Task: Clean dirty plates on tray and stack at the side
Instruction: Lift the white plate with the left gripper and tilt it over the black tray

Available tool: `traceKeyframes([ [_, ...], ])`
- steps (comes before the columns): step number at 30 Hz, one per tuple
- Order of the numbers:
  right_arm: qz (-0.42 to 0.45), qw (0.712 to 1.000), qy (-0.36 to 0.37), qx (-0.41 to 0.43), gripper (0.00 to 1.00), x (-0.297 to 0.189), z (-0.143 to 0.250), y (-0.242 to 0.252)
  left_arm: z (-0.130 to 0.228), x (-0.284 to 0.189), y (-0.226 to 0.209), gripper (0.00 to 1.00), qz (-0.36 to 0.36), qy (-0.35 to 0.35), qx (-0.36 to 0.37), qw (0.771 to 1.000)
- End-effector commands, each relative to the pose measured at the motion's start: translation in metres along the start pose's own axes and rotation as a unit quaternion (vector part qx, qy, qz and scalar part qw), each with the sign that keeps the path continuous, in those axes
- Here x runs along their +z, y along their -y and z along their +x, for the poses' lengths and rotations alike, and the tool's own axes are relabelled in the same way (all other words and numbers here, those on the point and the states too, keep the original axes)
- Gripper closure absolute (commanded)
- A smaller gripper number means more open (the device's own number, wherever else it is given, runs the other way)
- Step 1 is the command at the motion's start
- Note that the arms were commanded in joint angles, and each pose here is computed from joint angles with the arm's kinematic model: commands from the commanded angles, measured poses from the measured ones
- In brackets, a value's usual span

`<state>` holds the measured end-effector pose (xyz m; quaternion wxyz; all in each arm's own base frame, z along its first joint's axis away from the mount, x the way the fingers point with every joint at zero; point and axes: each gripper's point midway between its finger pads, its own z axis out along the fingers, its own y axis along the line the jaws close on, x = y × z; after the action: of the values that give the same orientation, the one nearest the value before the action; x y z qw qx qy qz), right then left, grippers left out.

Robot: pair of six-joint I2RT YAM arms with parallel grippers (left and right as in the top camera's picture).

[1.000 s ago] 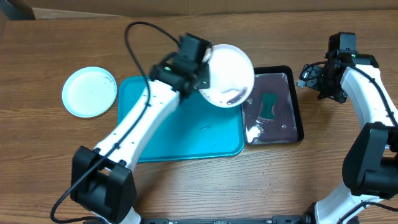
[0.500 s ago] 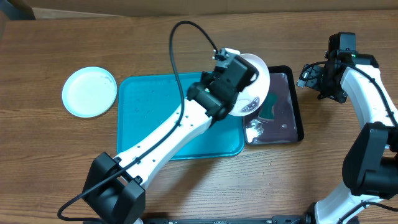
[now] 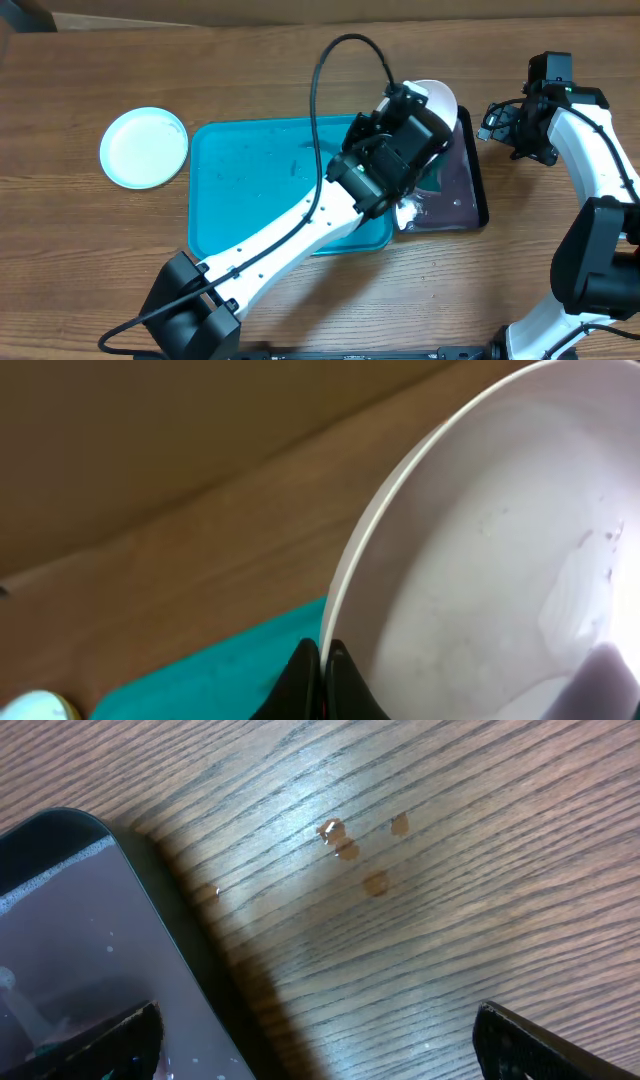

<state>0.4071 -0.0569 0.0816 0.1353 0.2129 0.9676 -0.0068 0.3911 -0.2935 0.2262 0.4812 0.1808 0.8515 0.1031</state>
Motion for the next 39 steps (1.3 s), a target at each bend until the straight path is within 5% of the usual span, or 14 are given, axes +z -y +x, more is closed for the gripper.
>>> traceKeyframes([
  [1, -0.006, 1.0, 0.016, 0.001, 0.0, -0.009, -0.008, -0.003, -0.028, -0.019, -0.013, 0.96, -0.044, 0.042, 0.035, 0.998],
  [39, -0.006, 1.0, 0.016, 0.001, 0.0, -0.009, -0.008, -0.003, -0.114, -0.083, 0.013, 0.96, -0.118, 0.196, 0.25, 0.941],
])
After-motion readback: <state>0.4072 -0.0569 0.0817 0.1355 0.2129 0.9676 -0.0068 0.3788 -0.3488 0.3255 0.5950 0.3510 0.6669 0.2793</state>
